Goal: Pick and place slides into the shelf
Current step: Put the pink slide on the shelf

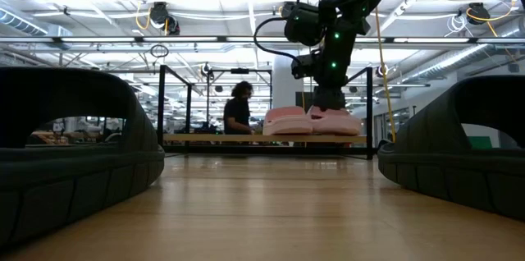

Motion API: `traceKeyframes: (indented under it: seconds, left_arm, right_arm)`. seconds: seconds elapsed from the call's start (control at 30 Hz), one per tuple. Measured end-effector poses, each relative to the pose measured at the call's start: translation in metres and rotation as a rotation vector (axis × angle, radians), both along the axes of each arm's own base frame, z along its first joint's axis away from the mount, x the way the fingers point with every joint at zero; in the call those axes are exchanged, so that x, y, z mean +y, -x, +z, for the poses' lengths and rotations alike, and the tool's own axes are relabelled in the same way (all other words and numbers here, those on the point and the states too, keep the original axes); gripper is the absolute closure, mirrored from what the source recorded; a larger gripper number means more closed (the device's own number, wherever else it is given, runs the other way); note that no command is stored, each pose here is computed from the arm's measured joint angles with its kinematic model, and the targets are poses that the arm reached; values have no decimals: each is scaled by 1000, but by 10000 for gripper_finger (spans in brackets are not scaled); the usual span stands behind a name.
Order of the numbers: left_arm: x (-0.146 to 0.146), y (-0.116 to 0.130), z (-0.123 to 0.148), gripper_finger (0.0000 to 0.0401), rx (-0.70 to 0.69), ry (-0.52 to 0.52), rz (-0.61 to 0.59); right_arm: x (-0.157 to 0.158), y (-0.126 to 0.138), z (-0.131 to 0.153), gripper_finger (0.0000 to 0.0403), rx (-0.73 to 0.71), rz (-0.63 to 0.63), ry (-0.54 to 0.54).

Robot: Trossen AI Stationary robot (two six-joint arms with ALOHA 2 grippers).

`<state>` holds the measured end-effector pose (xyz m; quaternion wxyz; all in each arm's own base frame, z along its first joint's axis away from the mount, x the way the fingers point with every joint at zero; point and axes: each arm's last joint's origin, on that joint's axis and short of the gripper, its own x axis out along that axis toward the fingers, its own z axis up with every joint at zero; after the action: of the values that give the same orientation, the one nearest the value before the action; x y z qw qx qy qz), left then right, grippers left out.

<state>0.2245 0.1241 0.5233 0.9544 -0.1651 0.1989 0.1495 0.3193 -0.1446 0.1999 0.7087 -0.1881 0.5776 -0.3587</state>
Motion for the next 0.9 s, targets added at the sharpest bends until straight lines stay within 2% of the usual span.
traceKeyframes:
  seconds: [0.1, 0.63, 0.9]
  left_arm:
    - [0, 0, 0, 350, 0, 0, 0]
    - [0, 0, 0, 350, 1, -3, -1]
    - [0, 0, 0, 350, 1, -4, -2]
  right_arm:
    - [0, -1, -1, 361, -12, 12, -31]
    - [4, -2, -1, 276, -25, 3, -34]
    - [10, -4, -1, 252, -21, 22, -32]
